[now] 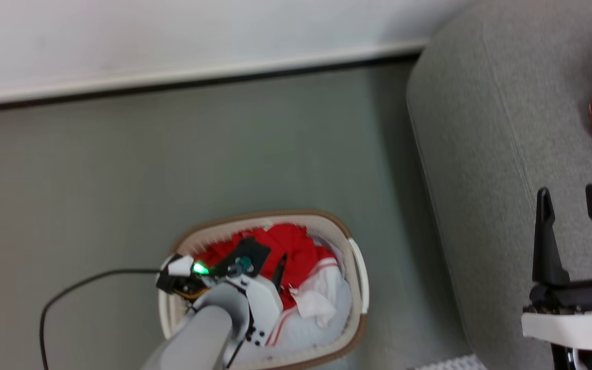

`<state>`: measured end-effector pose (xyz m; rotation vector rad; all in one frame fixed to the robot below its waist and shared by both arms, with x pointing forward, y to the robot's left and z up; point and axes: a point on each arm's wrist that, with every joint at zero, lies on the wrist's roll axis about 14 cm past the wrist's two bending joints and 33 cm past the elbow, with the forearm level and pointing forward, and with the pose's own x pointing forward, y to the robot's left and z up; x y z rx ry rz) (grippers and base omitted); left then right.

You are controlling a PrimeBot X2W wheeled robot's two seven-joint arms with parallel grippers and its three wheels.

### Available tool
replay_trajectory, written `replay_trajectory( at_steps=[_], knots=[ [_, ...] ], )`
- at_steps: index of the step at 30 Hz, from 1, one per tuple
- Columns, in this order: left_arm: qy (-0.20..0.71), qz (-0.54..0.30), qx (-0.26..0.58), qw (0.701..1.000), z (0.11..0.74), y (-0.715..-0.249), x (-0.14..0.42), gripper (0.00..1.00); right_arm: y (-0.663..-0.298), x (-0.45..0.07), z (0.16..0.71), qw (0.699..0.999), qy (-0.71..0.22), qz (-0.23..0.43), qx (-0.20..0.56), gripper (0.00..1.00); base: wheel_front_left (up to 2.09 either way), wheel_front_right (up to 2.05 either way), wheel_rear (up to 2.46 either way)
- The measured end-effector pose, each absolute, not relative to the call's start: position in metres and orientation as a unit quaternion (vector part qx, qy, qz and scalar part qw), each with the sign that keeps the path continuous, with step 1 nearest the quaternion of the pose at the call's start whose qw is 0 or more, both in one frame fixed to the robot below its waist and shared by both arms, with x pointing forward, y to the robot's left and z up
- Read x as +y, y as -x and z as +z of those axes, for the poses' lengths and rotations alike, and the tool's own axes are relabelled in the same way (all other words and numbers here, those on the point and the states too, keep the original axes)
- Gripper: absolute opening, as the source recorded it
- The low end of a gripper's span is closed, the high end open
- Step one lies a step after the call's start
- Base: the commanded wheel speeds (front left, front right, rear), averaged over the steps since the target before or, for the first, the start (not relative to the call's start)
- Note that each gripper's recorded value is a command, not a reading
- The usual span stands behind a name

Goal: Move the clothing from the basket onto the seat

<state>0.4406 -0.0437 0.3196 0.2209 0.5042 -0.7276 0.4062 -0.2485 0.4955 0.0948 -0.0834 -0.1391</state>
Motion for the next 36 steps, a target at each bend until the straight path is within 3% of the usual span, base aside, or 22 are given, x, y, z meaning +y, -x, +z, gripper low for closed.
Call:
replay_trajectory(
  at_steps=[12,25,36],
  knots=[
    [-0.170,-0.364,0.362,0.841,0.202,-0.454,-0.052,1.00,-0.442,-0.267,0.461,0.996,-0.026,-0.087,-0.011,1.00,0.00,0.00,0.00],
    [-0.131,-0.327,0.425,0.834,0.138,-0.471,-0.050,1.00,-0.471,-0.257,0.409,0.997,-0.022,-0.064,0.034,1.00,0.00,0.00,0.00],
    [-0.099,-0.330,0.454,0.822,0.112,-0.467,-0.063,1.00,-0.474,-0.255,0.385,0.996,-0.019,-0.060,0.060,1.00,0.00,0.00,0.00]
  ],
)
